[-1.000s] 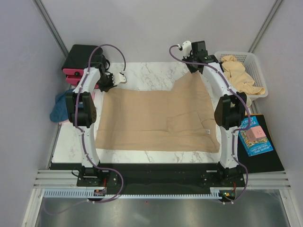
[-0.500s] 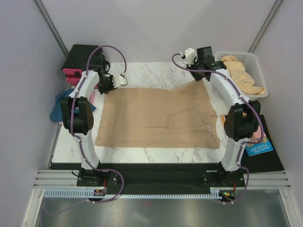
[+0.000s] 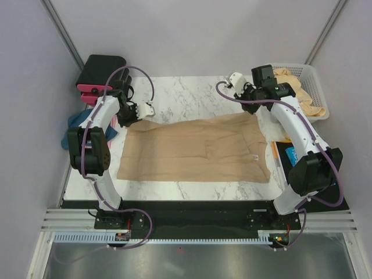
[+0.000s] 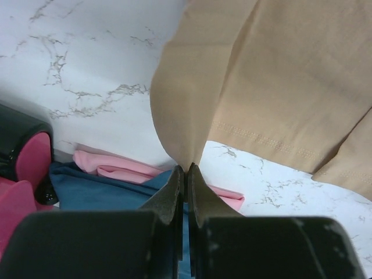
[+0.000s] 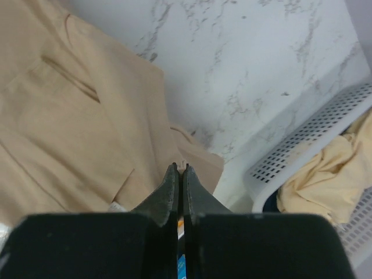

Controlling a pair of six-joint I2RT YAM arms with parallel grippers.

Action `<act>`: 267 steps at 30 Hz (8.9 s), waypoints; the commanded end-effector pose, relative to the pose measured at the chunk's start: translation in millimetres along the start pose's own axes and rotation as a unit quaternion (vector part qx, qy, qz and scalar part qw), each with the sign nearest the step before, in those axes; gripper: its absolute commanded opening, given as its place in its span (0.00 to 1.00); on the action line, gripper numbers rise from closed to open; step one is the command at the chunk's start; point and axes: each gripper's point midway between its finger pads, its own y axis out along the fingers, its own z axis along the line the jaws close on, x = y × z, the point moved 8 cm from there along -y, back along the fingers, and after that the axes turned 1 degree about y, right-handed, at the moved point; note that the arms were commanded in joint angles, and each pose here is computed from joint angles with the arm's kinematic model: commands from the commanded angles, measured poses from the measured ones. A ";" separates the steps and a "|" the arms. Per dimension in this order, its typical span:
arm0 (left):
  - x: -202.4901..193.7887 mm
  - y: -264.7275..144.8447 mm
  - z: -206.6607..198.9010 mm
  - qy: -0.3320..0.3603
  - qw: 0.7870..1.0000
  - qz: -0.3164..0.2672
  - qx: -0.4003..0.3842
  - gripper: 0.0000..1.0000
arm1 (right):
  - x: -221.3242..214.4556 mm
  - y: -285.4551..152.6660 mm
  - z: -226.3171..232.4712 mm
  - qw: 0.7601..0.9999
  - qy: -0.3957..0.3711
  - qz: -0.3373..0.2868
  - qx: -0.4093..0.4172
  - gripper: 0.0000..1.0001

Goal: Fold and stack the t-shirts
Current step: Fold the other side of the tshirt into a rectangle

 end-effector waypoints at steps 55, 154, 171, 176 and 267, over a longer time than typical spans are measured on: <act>-33.3 2.7 -64.7 0.023 0.998 0.036 -0.053 0.02 | -106.6 -1.7 144.4 0.943 -0.226 0.118 0.214 0.00; 9.9 16.9 -24.5 -0.007 0.999 0.031 -0.042 0.64 | -73.5 111.2 116.1 0.946 -0.079 0.127 0.288 0.06; 12.3 27.0 -25.7 0.009 0.998 0.018 -0.057 0.64 | -65.6 78.7 150.6 0.930 -0.086 0.129 0.333 0.03; 13.0 29.3 -25.8 0.019 0.998 0.019 -0.061 0.64 | -62.7 75.5 166.2 0.926 -0.084 0.125 0.347 0.02; 59.4 19.9 -13.2 0.038 0.999 0.006 -0.012 0.61 | -101.7 73.3 126.7 0.963 -0.025 0.174 0.203 0.00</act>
